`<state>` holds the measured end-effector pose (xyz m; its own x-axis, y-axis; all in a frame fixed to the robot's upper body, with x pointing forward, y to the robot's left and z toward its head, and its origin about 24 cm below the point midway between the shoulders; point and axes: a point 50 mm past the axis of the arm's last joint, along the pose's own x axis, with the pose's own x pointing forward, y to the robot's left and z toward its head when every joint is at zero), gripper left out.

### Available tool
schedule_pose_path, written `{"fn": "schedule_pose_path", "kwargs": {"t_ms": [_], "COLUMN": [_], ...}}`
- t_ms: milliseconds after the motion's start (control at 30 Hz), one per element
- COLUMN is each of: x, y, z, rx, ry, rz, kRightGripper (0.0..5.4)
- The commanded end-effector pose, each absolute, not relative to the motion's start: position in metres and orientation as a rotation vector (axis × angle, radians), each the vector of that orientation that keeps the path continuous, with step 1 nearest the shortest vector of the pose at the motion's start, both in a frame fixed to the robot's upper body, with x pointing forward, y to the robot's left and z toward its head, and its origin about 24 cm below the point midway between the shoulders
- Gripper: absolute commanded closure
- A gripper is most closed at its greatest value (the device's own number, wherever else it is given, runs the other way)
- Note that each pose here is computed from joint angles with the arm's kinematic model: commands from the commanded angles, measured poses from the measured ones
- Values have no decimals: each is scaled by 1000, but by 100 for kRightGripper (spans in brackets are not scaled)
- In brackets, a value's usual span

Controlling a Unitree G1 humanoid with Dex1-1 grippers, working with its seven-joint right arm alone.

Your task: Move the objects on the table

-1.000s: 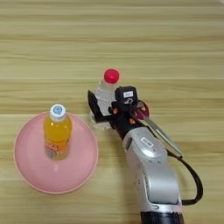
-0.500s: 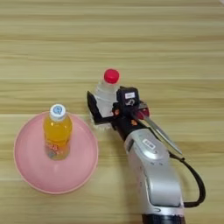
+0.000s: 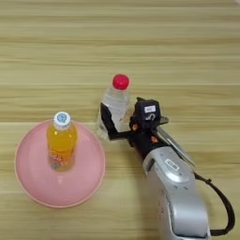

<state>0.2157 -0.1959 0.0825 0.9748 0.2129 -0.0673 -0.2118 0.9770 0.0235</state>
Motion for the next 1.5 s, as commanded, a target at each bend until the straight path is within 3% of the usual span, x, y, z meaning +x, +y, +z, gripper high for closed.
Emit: {"fn": "schedule_pose_path", "kwargs": {"t_ms": [33,533,1500], "x": [211,181,129], "y": [-205,-216,-204], "z": [102,104,114], "rx": [-35,-41,-51], "ry": [-3,27,-80], "rz": [202,164,492], "kRightGripper": [1,1,1]}}
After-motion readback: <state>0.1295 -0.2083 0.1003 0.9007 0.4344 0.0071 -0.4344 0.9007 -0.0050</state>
